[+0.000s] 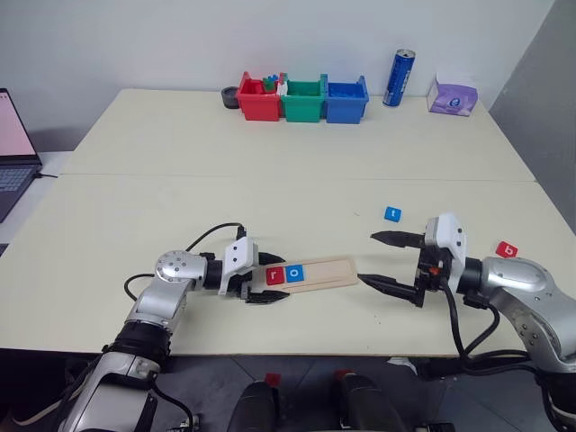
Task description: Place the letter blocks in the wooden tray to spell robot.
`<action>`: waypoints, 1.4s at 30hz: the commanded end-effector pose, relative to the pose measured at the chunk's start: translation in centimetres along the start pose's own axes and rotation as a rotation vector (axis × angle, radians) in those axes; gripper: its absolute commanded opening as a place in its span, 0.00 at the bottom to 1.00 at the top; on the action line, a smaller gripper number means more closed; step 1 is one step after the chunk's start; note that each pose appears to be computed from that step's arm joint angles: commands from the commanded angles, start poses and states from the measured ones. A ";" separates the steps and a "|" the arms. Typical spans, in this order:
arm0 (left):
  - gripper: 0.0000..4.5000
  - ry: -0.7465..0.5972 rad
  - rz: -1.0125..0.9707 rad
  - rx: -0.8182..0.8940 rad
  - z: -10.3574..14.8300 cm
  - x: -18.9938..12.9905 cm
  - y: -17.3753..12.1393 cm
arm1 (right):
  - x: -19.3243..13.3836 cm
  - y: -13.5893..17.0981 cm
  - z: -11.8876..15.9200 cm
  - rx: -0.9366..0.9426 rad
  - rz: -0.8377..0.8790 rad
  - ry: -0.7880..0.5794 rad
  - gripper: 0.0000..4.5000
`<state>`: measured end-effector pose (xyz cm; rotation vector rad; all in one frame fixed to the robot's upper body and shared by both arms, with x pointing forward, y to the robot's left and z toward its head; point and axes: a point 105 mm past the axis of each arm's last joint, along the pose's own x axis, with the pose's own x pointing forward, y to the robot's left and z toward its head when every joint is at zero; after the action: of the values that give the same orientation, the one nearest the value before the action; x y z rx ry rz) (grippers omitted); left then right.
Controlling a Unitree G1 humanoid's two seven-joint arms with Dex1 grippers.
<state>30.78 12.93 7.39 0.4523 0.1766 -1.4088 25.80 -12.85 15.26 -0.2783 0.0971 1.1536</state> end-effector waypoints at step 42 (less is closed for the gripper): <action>0.99 -0.112 -0.028 0.170 9.5 -1.7 3.5 | -2.7 -3.3 -0.4 -0.006 -0.257 -0.048 1.00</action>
<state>32.41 11.69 15.49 0.5124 0.0413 -1.4973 27.17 -15.49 15.21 -0.2738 0.0410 0.9728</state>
